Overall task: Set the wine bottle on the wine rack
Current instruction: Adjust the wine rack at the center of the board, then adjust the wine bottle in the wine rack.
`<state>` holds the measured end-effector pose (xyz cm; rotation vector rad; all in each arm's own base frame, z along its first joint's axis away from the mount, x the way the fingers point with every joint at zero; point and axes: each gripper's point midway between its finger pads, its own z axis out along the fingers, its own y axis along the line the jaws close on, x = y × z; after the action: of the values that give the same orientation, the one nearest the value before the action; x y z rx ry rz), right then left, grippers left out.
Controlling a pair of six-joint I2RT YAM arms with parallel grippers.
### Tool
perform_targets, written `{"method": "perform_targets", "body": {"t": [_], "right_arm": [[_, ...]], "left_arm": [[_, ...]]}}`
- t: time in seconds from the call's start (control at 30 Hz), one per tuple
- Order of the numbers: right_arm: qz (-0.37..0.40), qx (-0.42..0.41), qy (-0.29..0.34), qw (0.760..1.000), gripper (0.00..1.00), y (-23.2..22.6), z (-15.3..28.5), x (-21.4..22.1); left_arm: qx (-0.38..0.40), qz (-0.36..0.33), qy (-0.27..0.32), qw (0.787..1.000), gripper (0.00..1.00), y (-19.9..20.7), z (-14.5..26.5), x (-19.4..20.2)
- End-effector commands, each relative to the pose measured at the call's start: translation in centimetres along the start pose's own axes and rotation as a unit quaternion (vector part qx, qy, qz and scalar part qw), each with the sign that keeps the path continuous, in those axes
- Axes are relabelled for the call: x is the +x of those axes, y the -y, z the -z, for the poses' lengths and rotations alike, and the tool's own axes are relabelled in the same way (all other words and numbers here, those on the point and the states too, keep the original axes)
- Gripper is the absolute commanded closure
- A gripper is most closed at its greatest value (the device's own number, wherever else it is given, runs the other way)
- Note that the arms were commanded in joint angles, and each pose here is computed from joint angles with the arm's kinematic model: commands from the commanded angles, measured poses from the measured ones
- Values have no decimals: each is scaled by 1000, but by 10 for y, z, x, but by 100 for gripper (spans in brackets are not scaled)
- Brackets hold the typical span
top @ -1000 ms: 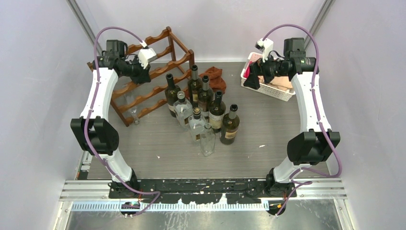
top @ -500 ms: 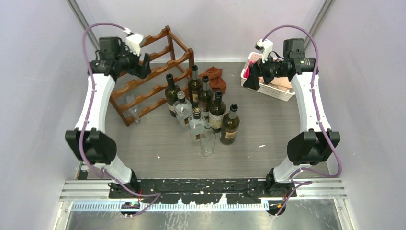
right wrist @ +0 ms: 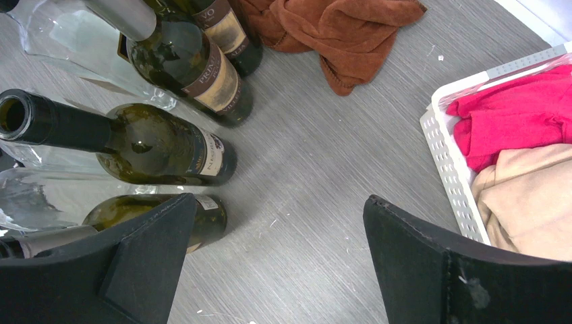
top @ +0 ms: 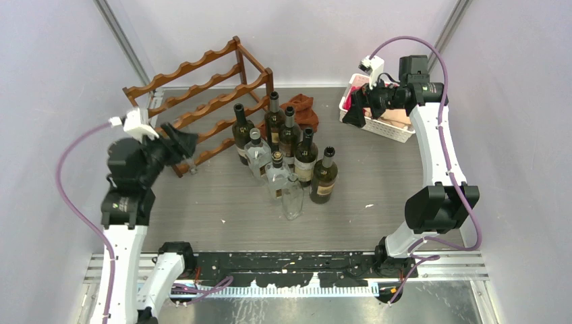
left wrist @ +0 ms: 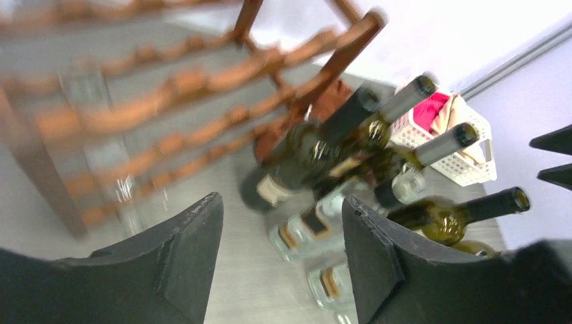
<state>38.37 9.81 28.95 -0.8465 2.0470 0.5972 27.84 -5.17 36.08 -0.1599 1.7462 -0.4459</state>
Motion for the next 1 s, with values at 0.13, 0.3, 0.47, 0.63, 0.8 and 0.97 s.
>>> {"method": "perform_targets", "body": {"t": [0.13,0.3,0.47,0.63,0.8,0.97], "right_arm": [[34,3,40,999,0,-6,9,-18],[31,6,41,999,0,-5,8,-17],[12,4,44,999,0,-4,4,-15],[-25,0,41,999,0,-1,-4,-11],[-44,-3,43,998,0,-1,-10,-5],[-48,-5,43,998,0,1,-13,-3]], "left_arm": [[-137,229,-5,964,38,-67,4,112],[-208,238,-16,949,41,-107,-10,157],[-244,211,-4,947,41,-141,-39,172],[-245,215,17,945,41,-161,-57,176],[-228,208,59,949,42,-173,-67,176],[-214,197,58,955,41,-174,-76,181]]}}
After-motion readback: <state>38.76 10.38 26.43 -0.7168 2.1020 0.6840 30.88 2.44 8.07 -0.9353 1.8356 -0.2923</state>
